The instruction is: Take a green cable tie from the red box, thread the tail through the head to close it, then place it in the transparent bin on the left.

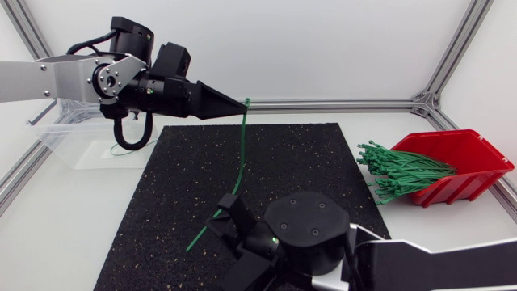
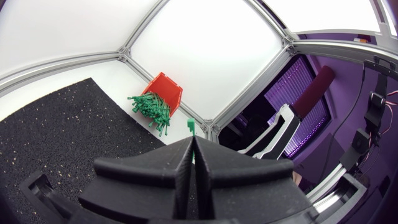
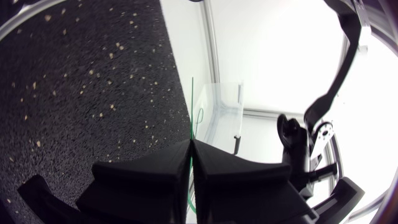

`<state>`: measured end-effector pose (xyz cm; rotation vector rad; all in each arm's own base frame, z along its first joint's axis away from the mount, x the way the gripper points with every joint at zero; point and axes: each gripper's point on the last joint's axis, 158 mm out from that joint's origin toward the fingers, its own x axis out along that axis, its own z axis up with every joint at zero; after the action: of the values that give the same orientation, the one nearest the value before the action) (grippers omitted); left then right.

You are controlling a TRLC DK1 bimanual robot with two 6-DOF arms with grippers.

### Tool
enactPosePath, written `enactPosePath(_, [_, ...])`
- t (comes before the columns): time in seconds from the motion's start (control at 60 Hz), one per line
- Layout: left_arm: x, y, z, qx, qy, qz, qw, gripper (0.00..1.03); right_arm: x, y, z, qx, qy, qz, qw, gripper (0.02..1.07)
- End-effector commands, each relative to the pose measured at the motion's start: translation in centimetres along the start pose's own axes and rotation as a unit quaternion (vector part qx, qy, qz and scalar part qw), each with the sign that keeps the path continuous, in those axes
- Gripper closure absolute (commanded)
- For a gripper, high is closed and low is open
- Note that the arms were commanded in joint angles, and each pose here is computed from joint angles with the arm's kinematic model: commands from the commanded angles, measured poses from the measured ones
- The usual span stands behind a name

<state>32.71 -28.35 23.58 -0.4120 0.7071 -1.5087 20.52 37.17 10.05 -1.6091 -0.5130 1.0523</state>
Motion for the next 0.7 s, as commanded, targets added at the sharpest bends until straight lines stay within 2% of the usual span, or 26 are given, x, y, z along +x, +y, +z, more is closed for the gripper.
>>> enactPosePath(0.0, [-0.8, -0.7, -0.4, 0.015, -0.005, 0.007, 1.0, 1.0, -0.5, -2.4, -0.6, 0.095, 0.01, -0.014, 0.995, 1.01])
enactPosePath(0.117, [-1.5, -1.1, -0.6, 0.024, -0.011, 0.014, 1.0, 1.0, -1.5, -3.7, -0.4, 0.179, 0.014, -0.003, 0.984, 1.01])
enactPosePath(0.3, [-1.9, -2.2, -1.4, 0.031, -0.013, 0.016, 0.999, 1.0, -3.1, -4.9, -0.4, 0.316, 0.02, 0.047, 0.947, 1.01])
enactPosePath(0.4, [-1.9, -2.8, -1.7, 0.036, -0.013, 0.019, 0.999, 1.0, -3.3, -3.6, -0.1, 0.398, 0.032, 0.118, 0.909, 1.01])
enactPosePath(0.5, [-1.9, -3.1, -2.1, 0.038, -0.012, 0.024, 0.999, 1.0, -3.7, -3.0, -0.2, 0.484, 0.041, 0.174, 0.856, 1.01])
enactPosePath(0.583, [-1.8, -3.3, -2.2, 0.039, -0.011, 0.023, 0.999, 1.0, -4.4, -2.8, -0.7, 0.534, 0.054, 0.2, 0.82, 1.01])
enactPosePath(0.683, [-1.8, -3.3, -2.5, 0.036, -0.01, 0.023, 0.999, 1.0, -5.1, -1.7, -0.7, 0.558, 0.075, 0.232, 0.793, 1.01])
